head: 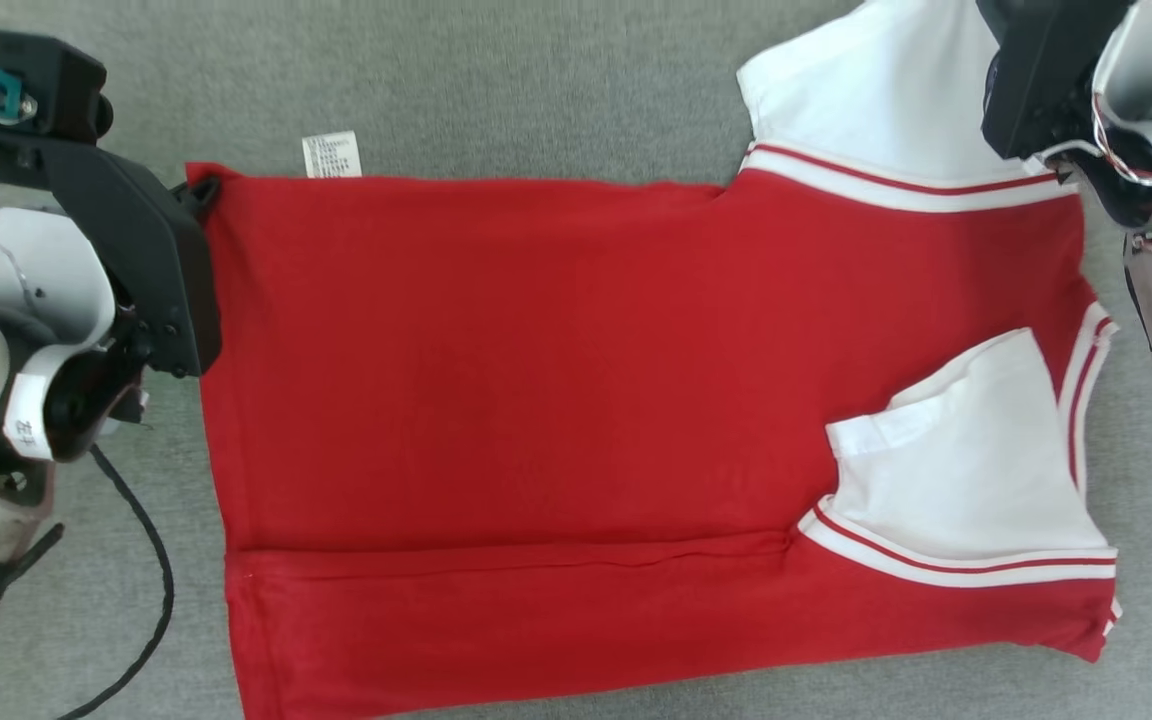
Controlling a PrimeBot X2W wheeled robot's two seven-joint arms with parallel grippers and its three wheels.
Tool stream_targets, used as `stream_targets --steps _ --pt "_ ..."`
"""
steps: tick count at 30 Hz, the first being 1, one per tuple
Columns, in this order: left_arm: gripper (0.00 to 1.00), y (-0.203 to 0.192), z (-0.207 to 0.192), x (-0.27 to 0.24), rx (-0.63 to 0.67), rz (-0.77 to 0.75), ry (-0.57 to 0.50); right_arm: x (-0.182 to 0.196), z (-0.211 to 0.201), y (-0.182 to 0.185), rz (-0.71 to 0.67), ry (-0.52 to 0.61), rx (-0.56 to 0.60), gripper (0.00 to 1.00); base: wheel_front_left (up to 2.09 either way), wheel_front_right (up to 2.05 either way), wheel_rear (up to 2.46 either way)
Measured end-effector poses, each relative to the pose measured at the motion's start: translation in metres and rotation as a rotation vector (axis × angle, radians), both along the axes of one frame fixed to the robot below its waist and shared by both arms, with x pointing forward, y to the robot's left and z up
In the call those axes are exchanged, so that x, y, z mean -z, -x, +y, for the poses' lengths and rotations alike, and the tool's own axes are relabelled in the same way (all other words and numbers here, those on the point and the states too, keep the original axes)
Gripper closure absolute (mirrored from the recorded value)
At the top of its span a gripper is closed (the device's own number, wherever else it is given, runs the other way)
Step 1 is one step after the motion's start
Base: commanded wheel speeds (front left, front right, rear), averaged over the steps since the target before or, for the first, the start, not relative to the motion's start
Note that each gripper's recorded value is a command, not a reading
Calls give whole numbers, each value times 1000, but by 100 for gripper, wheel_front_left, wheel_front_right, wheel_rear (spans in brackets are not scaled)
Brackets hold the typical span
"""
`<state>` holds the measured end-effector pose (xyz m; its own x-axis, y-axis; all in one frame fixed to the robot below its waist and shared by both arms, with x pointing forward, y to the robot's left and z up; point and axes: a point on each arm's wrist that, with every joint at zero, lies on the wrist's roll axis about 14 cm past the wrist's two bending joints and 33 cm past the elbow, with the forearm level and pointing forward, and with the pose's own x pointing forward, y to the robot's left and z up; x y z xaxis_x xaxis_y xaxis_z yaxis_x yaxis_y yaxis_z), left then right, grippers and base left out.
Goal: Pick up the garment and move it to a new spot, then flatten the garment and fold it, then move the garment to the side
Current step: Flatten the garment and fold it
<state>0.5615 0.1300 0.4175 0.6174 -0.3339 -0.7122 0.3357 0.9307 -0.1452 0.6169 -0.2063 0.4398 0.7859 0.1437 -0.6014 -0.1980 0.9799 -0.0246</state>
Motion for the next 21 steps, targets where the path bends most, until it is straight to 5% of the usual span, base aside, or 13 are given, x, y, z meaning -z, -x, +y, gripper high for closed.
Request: stream_targets --steps 8,21 --pt "100 17 2 -24 -19 -85 48 -36 0 28 -93 -112 -11 100 0 0 0" --pt "100 88 -9 -39 32 -210 111 -42 -11 126 -23 -158 -53 100 0 0 0"
